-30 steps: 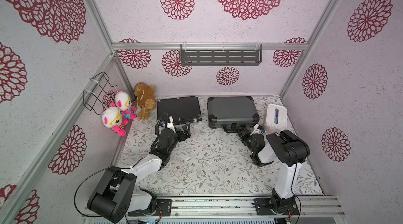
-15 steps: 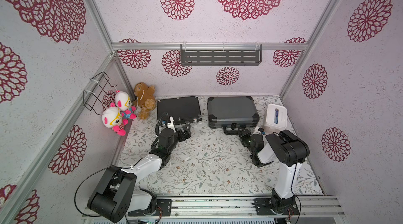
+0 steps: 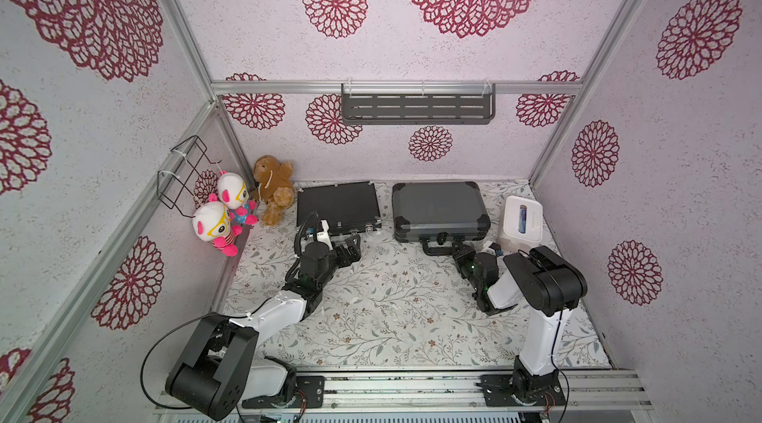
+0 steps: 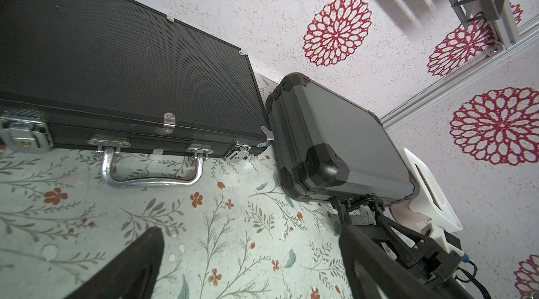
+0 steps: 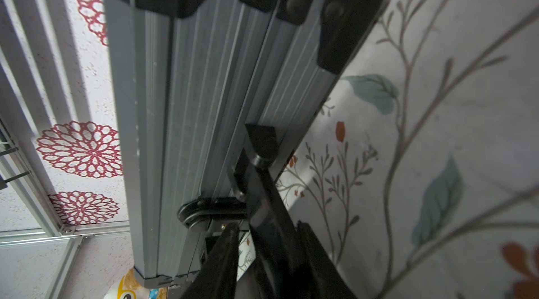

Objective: Open the poker set cases
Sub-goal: Pick up the poker set case from the center of the board.

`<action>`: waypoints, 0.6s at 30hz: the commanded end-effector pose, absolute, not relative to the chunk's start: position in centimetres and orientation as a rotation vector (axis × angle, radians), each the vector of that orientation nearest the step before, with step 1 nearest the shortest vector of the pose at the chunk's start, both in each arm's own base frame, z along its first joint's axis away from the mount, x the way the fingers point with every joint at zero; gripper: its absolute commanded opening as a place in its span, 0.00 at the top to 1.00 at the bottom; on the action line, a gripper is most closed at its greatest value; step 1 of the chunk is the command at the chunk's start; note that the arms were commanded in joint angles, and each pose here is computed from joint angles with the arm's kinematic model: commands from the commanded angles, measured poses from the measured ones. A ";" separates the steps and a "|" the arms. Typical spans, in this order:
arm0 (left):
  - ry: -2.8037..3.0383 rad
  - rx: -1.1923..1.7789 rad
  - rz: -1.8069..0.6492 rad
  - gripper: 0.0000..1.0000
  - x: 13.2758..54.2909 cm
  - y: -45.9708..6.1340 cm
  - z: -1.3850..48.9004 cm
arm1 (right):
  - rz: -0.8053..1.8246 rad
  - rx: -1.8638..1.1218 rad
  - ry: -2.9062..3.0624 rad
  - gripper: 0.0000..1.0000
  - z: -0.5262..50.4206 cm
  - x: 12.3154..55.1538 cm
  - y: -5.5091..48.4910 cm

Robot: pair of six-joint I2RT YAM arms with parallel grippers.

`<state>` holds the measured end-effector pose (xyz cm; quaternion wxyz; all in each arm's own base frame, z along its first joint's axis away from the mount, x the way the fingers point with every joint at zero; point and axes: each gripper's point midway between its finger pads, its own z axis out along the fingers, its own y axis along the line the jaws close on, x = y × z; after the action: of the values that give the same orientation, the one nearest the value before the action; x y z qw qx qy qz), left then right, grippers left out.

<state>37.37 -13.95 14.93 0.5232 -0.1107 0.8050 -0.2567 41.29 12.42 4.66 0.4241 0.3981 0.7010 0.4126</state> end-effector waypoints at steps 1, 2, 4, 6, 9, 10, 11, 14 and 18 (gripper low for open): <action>1.901 -0.278 -0.627 0.02 38.0 -14.0 16.0 | 1.062 0.975 1.679 0.70 7.2 42.5 12.5; 1.901 -0.279 -0.627 0.02 38.0 -14.0 16.0 | 1.062 0.976 1.679 0.72 7.2 42.6 12.5; 1.897 -0.288 -0.616 0.02 38.0 -13.8 16.1 | 1.062 0.976 1.681 0.75 7.2 42.6 12.5; 1.891 -0.308 -0.583 0.01 38.0 -13.2 16.1 | 1.066 0.975 1.695 0.80 6.9 42.7 12.7; 1.889 -0.398 -0.487 0.03 37.9 -11.0 15.6 | 1.076 0.979 1.710 0.89 6.7 42.8 13.0; 1.887 -0.440 -0.450 0.03 37.8 -10.0 15.5 | 1.078 0.979 1.716 0.90 6.6 42.8 13.1; 1.887 -0.484 -0.416 0.03 37.7 -9.1 15.3 | 1.081 0.977 1.721 0.92 6.7 42.8 13.3; 1.882 -0.694 -0.250 0.03 36.5 -5.1 14.2 | 1.082 0.943 1.768 0.95 6.8 43.3 14.3; 1.837 -0.731 -0.202 0.03 36.1 -3.6 15.1 | 1.075 0.884 1.887 0.98 6.7 44.2 15.9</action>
<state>36.56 -6.03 14.30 0.5351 -0.2571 0.7948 -0.1258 42.30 12.74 5.12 0.3958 0.4249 0.6958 0.4226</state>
